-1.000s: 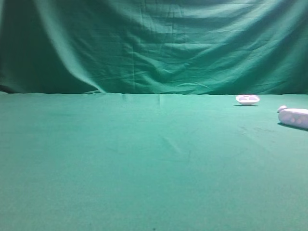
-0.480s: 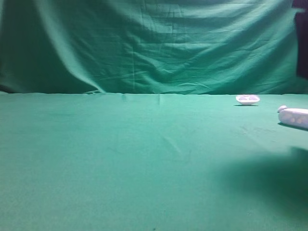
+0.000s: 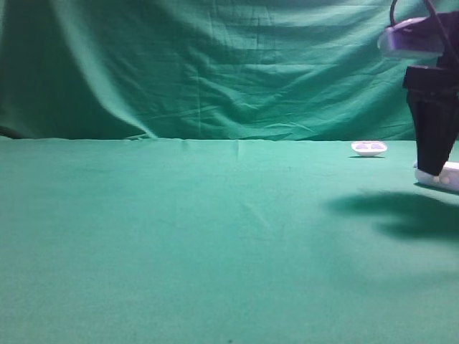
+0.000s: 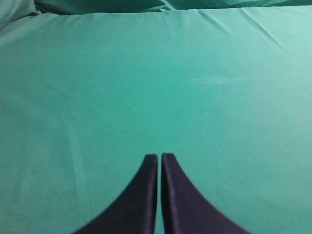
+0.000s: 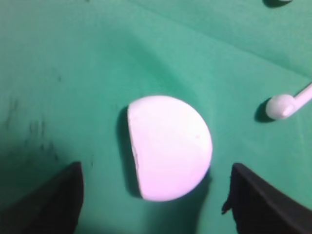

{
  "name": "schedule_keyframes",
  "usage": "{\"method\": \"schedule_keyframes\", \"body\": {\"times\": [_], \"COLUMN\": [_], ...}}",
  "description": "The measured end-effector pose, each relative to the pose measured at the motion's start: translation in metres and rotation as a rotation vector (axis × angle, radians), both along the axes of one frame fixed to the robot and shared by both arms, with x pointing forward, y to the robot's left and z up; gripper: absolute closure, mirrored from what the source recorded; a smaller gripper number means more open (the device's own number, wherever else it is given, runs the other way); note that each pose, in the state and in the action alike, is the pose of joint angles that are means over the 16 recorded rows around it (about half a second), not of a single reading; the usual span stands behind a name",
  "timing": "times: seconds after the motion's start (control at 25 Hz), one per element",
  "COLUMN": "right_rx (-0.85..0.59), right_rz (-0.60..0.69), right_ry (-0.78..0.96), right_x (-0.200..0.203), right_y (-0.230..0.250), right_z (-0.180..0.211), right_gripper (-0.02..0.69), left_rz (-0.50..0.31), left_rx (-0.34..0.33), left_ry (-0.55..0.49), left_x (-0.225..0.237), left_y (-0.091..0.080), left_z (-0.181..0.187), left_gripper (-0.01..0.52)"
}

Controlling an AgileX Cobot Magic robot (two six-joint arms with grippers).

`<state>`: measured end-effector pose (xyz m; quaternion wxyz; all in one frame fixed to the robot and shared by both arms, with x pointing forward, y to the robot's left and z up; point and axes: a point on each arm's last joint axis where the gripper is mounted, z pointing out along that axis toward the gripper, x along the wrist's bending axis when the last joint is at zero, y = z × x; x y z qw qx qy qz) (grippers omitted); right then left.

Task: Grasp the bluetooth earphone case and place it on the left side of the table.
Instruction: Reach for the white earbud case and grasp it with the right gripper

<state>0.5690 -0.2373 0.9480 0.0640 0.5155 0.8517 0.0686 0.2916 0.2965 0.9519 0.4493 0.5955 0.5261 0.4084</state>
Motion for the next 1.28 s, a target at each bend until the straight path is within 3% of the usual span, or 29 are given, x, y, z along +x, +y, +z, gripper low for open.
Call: {"method": "schedule_keyframes", "body": {"times": [0.2,0.72,1.0,1.28], "right_rx": [-0.002,-0.008,0.01,0.072], "right_rz": [0.0,0.013,0.082,0.257], "right_ry": [0.004,-0.012,-0.069,-0.19], "right_x": [0.007,0.014,0.027,0.04], "right_y": [0.001,0.004,0.033,0.114], "right_z": [-0.01,-0.007,0.031,0.085], "right_gripper": [0.142,0.32,0.339,0.339], "left_rz": [0.0,0.0,0.0,0.0], "left_rx": [0.0,0.0,0.0,0.0], "left_ry": [0.0,0.0,0.0,0.0], "left_x": [0.0,0.0,0.0,0.0], "left_y": [0.0,0.0,0.0,0.0], "left_z": [0.0,0.0,0.0,0.0], "left_gripper": [0.514,0.514,0.514,0.514]}}
